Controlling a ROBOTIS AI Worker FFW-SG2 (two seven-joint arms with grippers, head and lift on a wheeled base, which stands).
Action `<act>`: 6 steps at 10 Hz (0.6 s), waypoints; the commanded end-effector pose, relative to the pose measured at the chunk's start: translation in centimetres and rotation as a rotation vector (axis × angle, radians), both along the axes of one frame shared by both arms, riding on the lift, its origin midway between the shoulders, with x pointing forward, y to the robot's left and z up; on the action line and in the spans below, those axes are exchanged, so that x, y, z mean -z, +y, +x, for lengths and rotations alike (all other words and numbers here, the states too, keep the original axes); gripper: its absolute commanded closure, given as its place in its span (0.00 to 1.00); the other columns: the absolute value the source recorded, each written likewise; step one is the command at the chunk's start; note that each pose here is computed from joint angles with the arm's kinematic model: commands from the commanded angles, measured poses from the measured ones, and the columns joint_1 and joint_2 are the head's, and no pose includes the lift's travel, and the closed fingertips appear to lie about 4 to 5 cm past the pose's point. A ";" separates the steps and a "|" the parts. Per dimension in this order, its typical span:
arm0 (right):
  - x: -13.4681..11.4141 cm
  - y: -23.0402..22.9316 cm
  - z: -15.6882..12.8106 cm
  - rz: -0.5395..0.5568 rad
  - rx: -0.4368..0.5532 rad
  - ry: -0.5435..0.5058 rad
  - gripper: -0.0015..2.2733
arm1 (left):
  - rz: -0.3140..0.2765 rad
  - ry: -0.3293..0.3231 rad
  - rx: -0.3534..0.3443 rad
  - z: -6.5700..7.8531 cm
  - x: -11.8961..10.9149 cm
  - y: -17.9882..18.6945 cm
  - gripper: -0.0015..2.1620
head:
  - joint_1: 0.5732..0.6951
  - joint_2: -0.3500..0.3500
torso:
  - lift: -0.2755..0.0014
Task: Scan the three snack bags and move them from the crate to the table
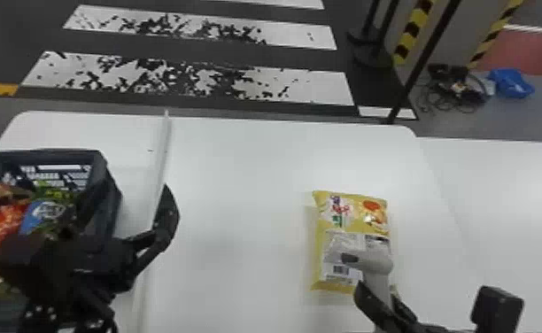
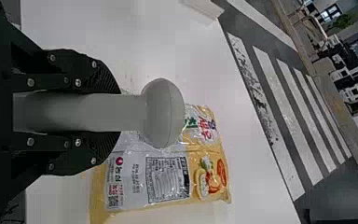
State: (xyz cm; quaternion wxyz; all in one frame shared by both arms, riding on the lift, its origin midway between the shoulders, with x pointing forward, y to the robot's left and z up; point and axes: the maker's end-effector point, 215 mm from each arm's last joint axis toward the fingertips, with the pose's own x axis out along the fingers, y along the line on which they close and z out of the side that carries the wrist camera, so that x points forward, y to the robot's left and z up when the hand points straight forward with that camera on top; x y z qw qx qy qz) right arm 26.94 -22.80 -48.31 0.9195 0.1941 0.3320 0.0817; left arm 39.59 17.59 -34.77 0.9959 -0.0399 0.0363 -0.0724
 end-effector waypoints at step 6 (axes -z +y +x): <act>2.3 2.7 -0.3 -0.095 0.006 -0.014 0.99 | -0.004 -0.021 -0.010 -0.9 -0.6 0.4 0.02 | 1.00 0.42 | 0.77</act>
